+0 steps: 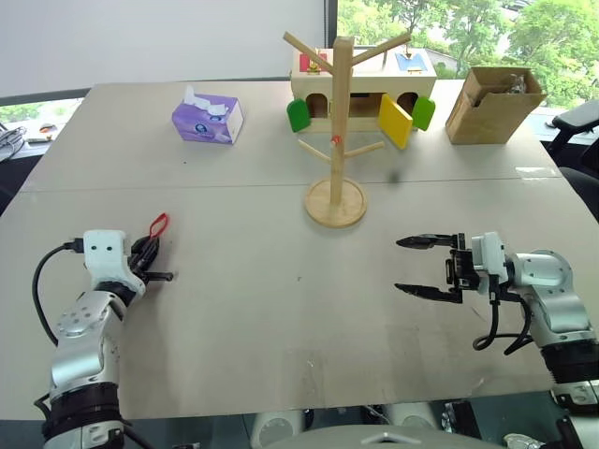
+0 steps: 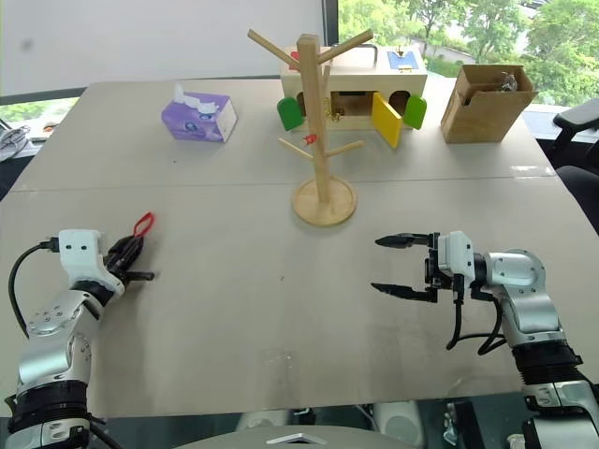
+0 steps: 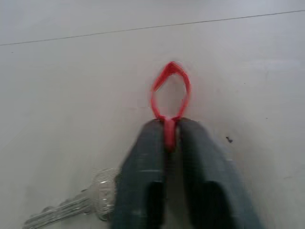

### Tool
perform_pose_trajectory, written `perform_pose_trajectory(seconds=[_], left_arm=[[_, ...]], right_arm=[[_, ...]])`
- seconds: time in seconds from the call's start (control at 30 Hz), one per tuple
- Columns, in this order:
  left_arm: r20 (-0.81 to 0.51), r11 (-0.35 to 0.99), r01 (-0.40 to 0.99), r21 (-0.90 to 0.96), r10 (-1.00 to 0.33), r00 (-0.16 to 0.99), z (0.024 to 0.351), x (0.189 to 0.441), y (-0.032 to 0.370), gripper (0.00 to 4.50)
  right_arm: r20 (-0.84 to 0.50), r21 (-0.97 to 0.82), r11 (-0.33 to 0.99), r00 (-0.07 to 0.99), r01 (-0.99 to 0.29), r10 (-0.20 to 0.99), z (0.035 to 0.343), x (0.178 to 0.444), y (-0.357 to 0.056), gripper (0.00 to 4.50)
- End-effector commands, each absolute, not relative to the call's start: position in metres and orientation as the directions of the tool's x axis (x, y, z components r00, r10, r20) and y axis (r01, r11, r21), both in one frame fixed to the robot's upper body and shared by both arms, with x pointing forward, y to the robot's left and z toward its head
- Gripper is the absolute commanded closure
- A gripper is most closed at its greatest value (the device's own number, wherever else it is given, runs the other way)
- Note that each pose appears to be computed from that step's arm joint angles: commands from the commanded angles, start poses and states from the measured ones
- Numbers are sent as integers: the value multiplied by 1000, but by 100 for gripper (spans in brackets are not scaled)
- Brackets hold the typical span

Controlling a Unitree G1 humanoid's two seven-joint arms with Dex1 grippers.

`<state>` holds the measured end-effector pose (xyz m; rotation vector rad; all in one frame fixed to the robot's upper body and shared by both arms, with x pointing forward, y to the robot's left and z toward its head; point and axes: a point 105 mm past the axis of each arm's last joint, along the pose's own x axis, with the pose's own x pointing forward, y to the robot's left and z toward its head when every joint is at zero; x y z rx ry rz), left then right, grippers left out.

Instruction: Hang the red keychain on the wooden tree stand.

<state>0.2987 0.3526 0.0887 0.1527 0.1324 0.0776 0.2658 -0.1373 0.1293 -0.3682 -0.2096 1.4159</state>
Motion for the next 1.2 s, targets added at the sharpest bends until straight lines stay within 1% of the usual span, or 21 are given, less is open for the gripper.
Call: perform_pose_trajectory(seconds=[0.03,0.13,0.17,0.27,0.43,0.53,0.63,0.8,1.07,1.2], left_arm=[[-141,981,-82,173,107,984,85,296,356,445],[-107,980,-68,185,89,990,93,299,350,445],[-84,975,-38,218,58,995,102,302,341,445],[60,972,30,235,-46,997,141,309,302,445],[243,965,106,238,-165,956,185,309,239,445],[340,960,152,235,-228,912,208,305,207,445],[410,952,203,230,-284,867,225,300,179,445],[484,912,340,228,-410,773,241,294,127,445],[492,853,473,220,-516,701,236,299,81,445],[505,837,504,212,-535,677,236,301,70,445]], right_arm=[[-46,-403,141,174,-904,984,143,269,-144,76],[-28,-386,174,200,-906,979,152,269,-150,76],[-20,-382,194,217,-904,976,158,270,-154,76],[10,-385,269,288,-883,958,178,275,-166,76],[62,-354,388,393,-851,917,213,278,-187,76],[99,-328,418,410,-847,907,235,273,-191,76],[113,-287,428,413,-857,904,250,268,-191,76],[112,-301,460,448,-835,887,262,268,-198,76],[89,-321,478,477,-818,874,269,266,-205,76],[76,-321,475,478,-819,875,267,264,-205,76]])
